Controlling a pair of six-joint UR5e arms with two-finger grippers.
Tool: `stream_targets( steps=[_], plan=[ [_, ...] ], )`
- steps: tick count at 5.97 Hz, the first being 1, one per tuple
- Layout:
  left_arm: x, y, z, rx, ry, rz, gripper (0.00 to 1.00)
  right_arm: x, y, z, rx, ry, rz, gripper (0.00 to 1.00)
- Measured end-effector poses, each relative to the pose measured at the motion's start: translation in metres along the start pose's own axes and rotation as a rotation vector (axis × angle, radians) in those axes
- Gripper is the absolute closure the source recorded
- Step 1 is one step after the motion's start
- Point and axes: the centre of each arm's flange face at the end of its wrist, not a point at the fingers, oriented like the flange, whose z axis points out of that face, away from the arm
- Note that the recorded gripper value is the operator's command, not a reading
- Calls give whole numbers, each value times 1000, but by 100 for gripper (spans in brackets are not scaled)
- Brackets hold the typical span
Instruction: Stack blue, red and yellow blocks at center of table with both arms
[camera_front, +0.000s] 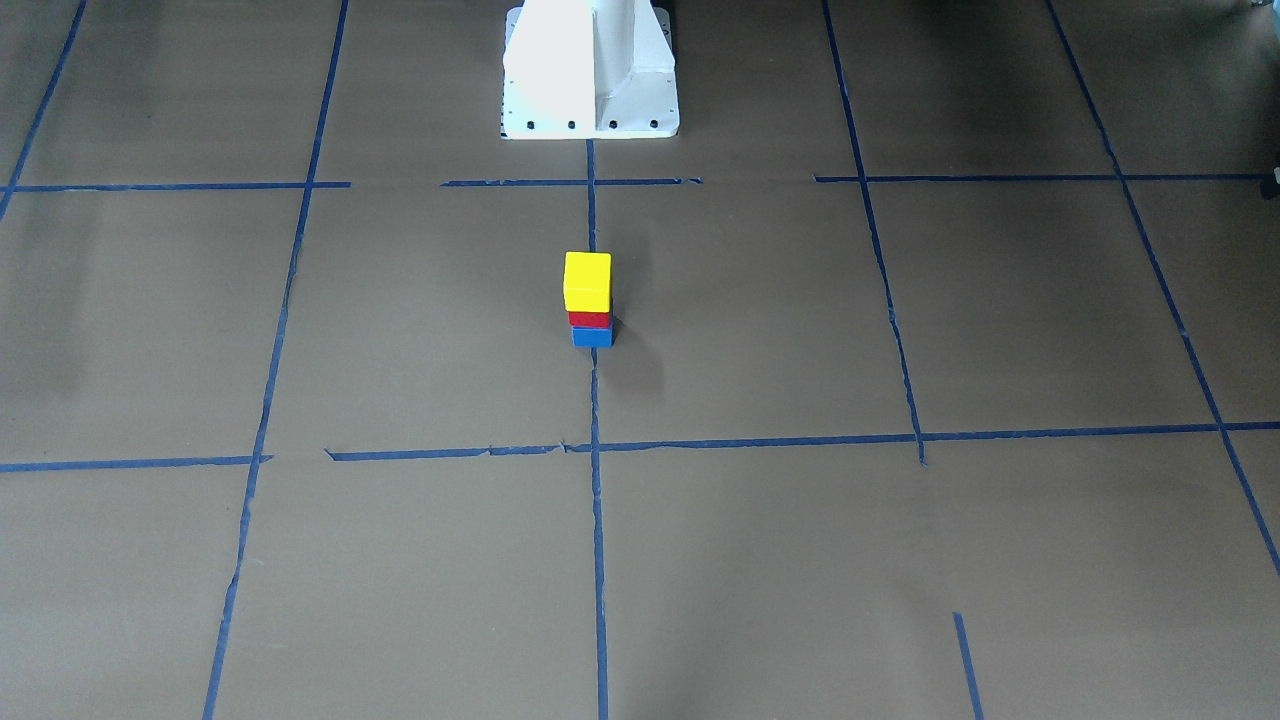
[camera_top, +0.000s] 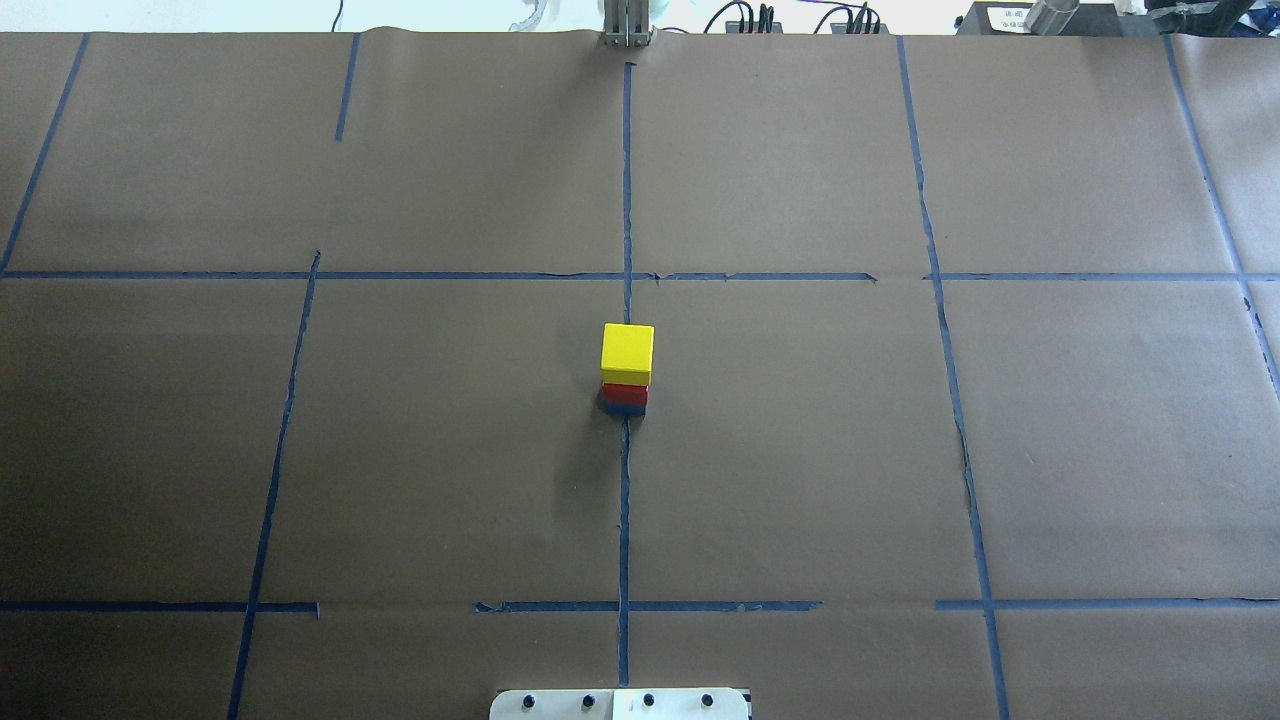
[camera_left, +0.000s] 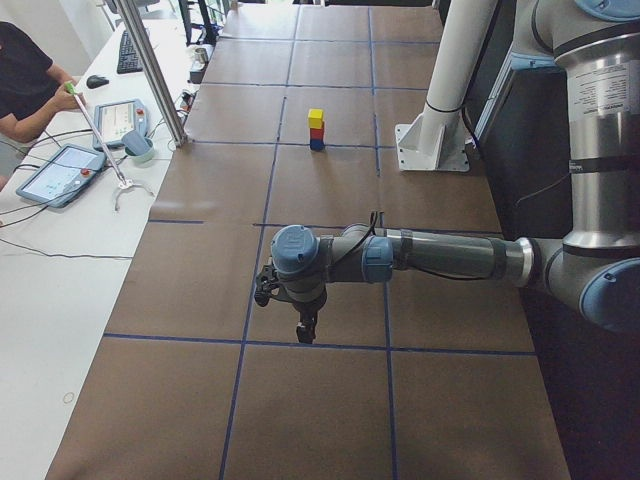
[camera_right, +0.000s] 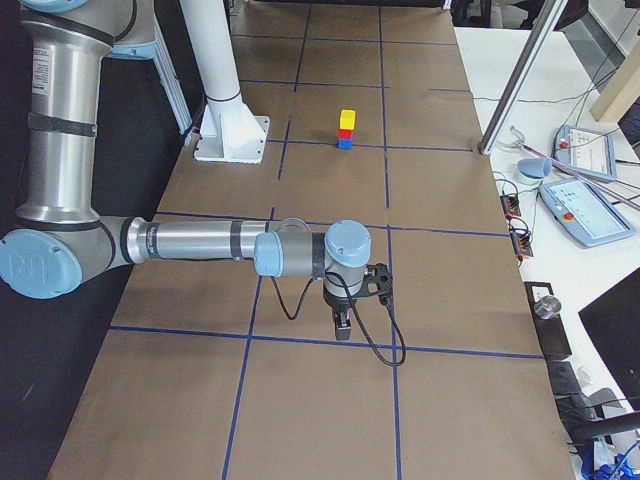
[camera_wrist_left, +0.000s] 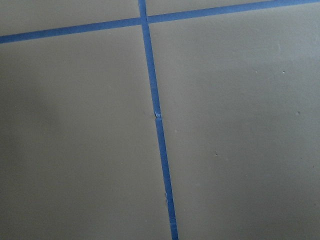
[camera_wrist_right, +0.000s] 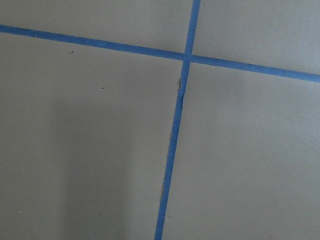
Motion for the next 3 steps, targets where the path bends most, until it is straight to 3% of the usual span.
stream_targets(
  steps=[3],
  plan=[
    [6, 0, -6, 28, -3, -29, 0, -2, 2, -1, 5, 0, -10, 0]
  ],
)
